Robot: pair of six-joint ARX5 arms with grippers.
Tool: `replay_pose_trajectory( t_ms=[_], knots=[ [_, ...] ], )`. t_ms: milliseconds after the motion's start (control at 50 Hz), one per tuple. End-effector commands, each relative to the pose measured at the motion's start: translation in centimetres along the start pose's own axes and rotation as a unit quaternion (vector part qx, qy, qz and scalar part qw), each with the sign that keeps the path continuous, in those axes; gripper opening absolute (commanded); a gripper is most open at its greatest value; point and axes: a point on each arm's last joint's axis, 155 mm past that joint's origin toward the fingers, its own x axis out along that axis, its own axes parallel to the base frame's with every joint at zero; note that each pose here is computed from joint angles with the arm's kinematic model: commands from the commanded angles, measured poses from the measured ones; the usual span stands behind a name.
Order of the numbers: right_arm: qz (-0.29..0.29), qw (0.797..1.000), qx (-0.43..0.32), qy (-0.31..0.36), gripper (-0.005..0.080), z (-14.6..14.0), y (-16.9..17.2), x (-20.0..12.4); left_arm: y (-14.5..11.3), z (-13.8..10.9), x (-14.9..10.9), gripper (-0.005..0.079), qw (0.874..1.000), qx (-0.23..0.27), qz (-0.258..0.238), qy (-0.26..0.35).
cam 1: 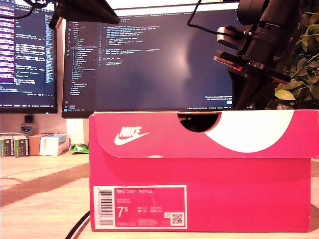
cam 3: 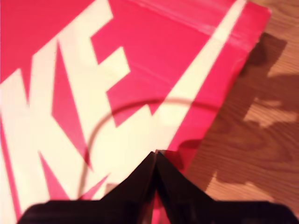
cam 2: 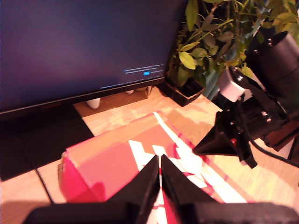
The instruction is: Close the red shoebox by pushing the lid with your left arm and holding the box in place with your right arm
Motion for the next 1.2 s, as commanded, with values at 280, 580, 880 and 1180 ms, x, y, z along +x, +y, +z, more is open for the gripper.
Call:
replay_pose_trajectory(
  t_ms=[280, 580, 880, 1180],
  knots=[
    [0.008, 0.998, 0.002, 0.066, -0.0013, -3.3, 0.2, 3.8, 0.6, -0.8, -0.4, -0.0019, 1.0, 0.009, 0.01, 0.011],
    [0.005, 1.0, -0.016, 0.003, -0.0013, -0.1, 0.9, 3.2, 0.8, -0.6, -0.5, -0.0019, 1.0, 0.012, 0.015, 0.007],
    [-0.045, 0.987, -0.027, -0.15, -0.0013, 5.8, 0.6, -5.0, 1.1, 1.2, -2.8, -0.0019, 0.996, 0.055, 0.069, -0.024],
    [-0.117, 0.953, -0.029, -0.278, -0.0013, 8.4, -0.1, -15.4, 2.2, 1.6, -7.2, -0.0019, 0.979, 0.105, 0.171, -0.025]
  ],
)
